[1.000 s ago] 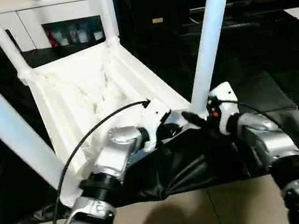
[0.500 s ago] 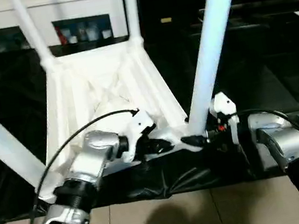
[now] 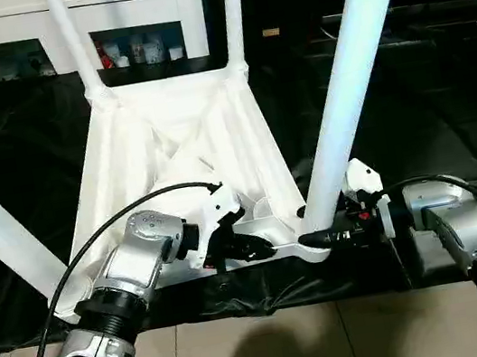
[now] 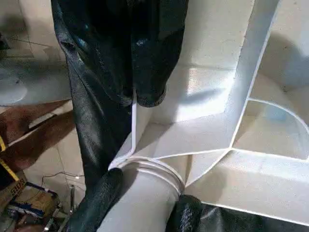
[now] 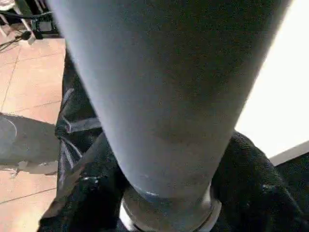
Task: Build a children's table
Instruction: Rotate leg to tighten
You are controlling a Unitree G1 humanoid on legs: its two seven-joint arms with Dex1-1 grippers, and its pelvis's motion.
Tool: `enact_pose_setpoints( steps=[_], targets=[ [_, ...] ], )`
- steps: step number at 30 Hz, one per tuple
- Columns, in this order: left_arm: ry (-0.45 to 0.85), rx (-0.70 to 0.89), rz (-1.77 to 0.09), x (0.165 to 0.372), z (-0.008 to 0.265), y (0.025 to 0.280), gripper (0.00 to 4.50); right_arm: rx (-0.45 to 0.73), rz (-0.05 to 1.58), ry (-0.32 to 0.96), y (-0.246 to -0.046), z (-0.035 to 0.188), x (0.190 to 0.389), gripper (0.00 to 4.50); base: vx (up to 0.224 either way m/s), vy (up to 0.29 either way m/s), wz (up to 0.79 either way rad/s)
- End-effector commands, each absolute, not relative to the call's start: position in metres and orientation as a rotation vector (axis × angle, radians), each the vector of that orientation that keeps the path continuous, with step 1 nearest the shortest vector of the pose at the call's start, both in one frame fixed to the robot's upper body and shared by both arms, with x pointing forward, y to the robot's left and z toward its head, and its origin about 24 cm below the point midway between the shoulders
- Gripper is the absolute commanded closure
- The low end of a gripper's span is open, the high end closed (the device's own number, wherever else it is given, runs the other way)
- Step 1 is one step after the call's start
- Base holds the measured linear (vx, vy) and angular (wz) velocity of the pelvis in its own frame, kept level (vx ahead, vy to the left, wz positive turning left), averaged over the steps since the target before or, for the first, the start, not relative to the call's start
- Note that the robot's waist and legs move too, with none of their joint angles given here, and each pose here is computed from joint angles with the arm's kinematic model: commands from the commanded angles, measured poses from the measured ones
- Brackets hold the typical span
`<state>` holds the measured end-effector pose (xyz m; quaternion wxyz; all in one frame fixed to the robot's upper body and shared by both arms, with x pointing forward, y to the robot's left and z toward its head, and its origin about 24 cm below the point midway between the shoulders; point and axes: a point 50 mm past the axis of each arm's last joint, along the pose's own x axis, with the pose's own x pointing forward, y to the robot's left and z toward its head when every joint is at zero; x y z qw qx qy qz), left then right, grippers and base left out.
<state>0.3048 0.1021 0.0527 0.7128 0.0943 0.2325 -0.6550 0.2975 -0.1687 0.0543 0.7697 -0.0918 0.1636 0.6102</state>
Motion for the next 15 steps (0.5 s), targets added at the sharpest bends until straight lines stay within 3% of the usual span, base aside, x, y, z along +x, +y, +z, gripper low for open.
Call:
enact_pose_setpoints(
  steps=[1, 9, 15],
  targets=[
    [0.416, 0.189, -1.447, 0.311, 0.068, 0.090, 4.50, -0.152, 1.367, 0.417, -0.163, 0.040, 0.288, 2.32, 0.000, 0.000, 0.00],
    [0.390, 0.167, -1.338, 0.318, 0.067, 0.077, 4.50, -0.017, 1.220, 0.354, -0.156, 0.036, 0.296, 2.44, 0.000, 0.000, 0.00],
    [0.344, 0.126, -1.125, 0.332, 0.069, 0.052, 4.50, 0.023, 0.847, 0.357, -0.146, 0.025, 0.319, 2.45, 0.000, 0.000, 0.00]
  ],
)
